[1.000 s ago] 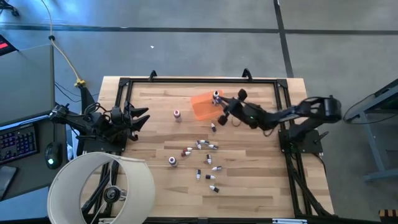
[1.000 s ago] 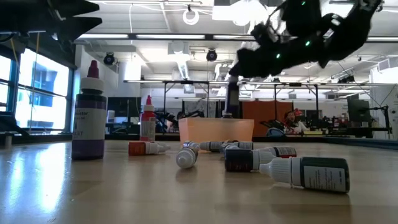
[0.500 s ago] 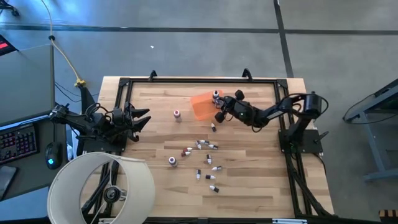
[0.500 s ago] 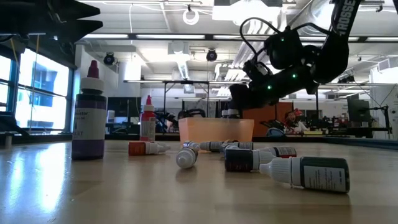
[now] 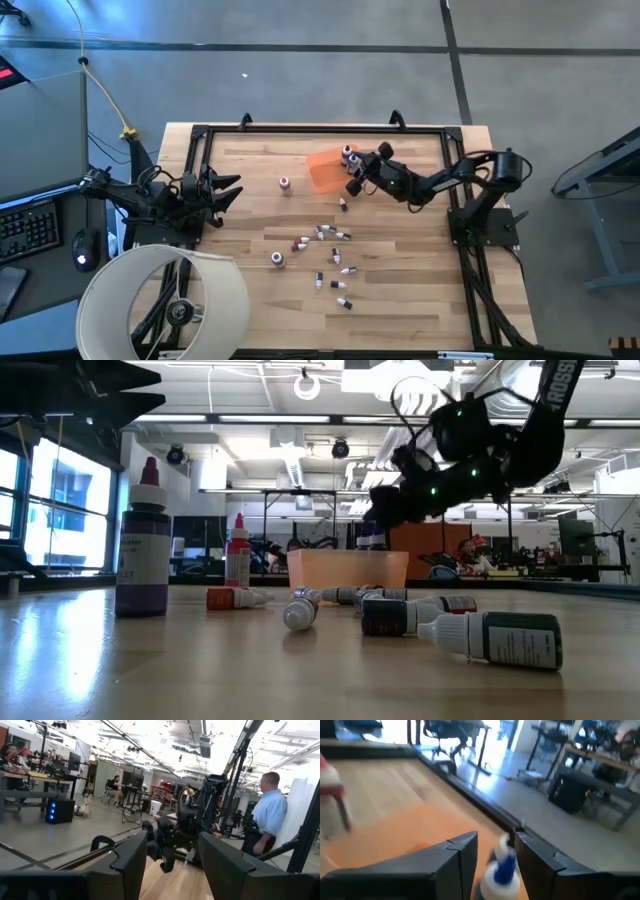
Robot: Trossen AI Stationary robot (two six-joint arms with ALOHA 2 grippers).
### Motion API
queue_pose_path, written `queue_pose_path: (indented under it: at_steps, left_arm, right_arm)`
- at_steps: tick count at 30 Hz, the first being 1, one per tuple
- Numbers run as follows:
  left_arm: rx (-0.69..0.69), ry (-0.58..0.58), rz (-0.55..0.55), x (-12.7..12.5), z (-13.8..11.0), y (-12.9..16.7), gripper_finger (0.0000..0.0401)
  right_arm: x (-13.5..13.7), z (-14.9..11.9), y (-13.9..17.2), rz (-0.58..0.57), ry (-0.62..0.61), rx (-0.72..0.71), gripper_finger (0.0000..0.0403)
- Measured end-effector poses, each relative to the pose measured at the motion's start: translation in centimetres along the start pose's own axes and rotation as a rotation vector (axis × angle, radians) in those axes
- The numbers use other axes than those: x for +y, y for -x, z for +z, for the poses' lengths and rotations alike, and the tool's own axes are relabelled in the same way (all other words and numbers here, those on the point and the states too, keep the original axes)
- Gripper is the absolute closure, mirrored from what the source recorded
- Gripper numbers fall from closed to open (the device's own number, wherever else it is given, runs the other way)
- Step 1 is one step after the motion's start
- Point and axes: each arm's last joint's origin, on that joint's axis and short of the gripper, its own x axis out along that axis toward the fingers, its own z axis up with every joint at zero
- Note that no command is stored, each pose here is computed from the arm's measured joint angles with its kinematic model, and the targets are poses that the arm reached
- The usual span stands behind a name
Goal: Pick & Place food coloring
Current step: Put the big blue food coloring bottle into the orange bin, then put the big pink food coloring bottle into the orange bin
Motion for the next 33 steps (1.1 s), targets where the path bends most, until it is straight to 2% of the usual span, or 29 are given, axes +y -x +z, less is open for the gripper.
queue_pose_path:
  at_steps: [3, 8, 12, 16, 22, 27, 33]
  left_arm:
    - [0.001, 0.002, 0.0, 0.0, 0.0, 0.0, 0.0226]
    - [0.004, 0.0, 0.001, 0.0, -0.1, 0.0, 0.0226]
    - [0.051, -0.034, 0.004, -0.3, -0.7, -0.4, 0.0226]
    - [0.104, -0.069, 0.057, -0.8, -1.7, -1.2, 0.0226]
    - [0.183, -0.149, 0.14, -1.9, -2.4, -3.0, 0.0226]
    - [0.232, -0.175, 0.251, -3.1, -2.3, -5.9, 0.0226]
    - [0.32, -0.177, 0.37, -2.0, -4.4, -9.3, 0.0226]
  right_arm:
    - [0.2, 1.9, 1.0, 0.021, -0.022, -0.067, 0.0278]
    - [0.2, 5.8, 3.6, 0.057, 0.026, -0.18, 0.0277]
    - [0.0, 8.3, 6.1, 0.098, 0.014, -0.254, 0.0277]
    - [-0.2, 10.1, 8.1, 0.136, -0.016, -0.315, 0.0277]
    - [-0.4, 11.1, 9.5, 0.164, -0.044, -0.364, 0.0276]
    - [-0.1, 10.7, 9.4, 0.176, -0.019, -0.327, 0.0276]
    - [0.1, 10.0, 9.2, 0.187, 0.028, -0.257, 0.0277]
